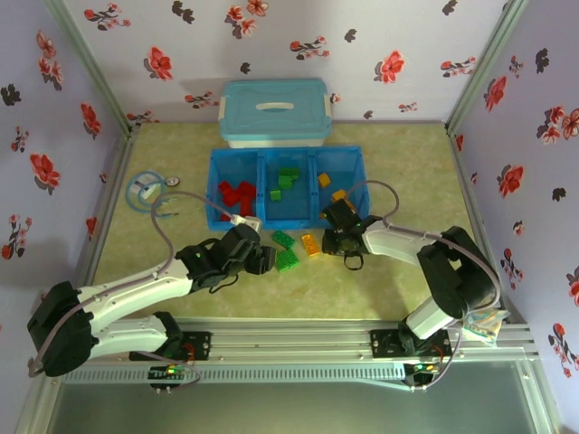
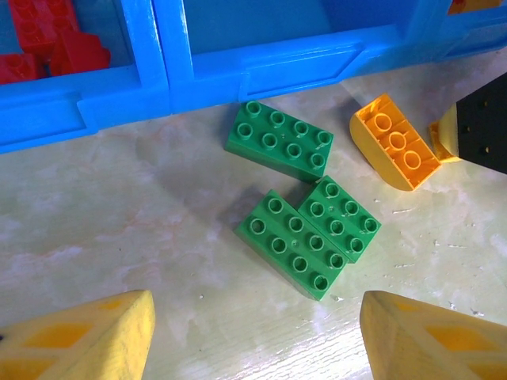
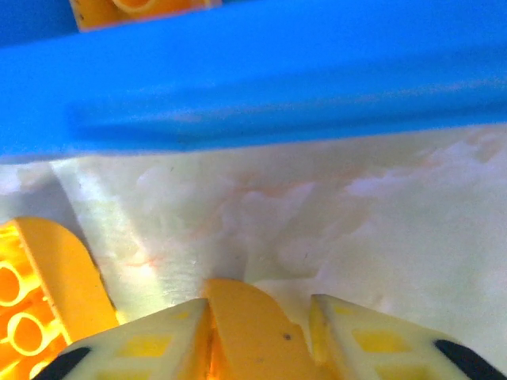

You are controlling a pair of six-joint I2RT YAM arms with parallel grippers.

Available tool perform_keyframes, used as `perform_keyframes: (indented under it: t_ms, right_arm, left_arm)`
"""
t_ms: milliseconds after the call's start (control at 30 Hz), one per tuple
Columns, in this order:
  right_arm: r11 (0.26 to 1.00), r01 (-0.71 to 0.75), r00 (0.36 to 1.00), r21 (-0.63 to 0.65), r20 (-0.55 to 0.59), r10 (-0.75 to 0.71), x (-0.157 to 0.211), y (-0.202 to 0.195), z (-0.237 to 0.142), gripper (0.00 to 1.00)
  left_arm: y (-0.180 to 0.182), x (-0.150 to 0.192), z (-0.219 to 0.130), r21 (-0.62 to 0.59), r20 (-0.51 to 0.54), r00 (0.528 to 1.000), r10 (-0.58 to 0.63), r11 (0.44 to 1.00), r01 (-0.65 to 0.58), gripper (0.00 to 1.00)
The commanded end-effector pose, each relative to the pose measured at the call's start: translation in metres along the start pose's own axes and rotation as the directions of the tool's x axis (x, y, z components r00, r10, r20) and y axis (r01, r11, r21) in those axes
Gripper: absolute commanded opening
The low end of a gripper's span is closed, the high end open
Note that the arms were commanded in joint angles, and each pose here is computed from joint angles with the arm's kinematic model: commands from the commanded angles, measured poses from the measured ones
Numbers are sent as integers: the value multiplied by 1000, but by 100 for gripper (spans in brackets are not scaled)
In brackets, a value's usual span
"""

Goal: Sort the legos into containers by color
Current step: Pick up the lego from the center of the table, then place the lego in the container.

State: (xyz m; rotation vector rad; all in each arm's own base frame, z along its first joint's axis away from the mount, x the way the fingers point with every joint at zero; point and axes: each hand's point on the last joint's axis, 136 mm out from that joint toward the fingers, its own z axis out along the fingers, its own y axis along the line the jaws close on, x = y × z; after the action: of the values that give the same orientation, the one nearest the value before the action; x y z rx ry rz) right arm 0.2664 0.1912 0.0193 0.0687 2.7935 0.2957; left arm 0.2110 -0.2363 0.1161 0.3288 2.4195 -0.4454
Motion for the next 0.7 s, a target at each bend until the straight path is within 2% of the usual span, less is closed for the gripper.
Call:
perform_keyframes:
  t_ms: [0, 300, 667]
  right_arm:
    - [1000, -15, 1000, -11, -3, 15, 8, -1, -4, 32]
    - [1000, 7, 997, -22, 75, -5, -12, 5, -34, 24]
    - [997, 68, 972, 45, 221, -76, -88, 12, -94, 24]
  left_arm:
    - [-1, -5, -1, -5, 25, 1000, 1, 1000, -1, 69]
    - [0, -4, -3, -3, 28, 1000, -5, 1000, 5, 69]
    - [3, -2, -5, -5, 28, 1000, -9, 1000, 9, 69]
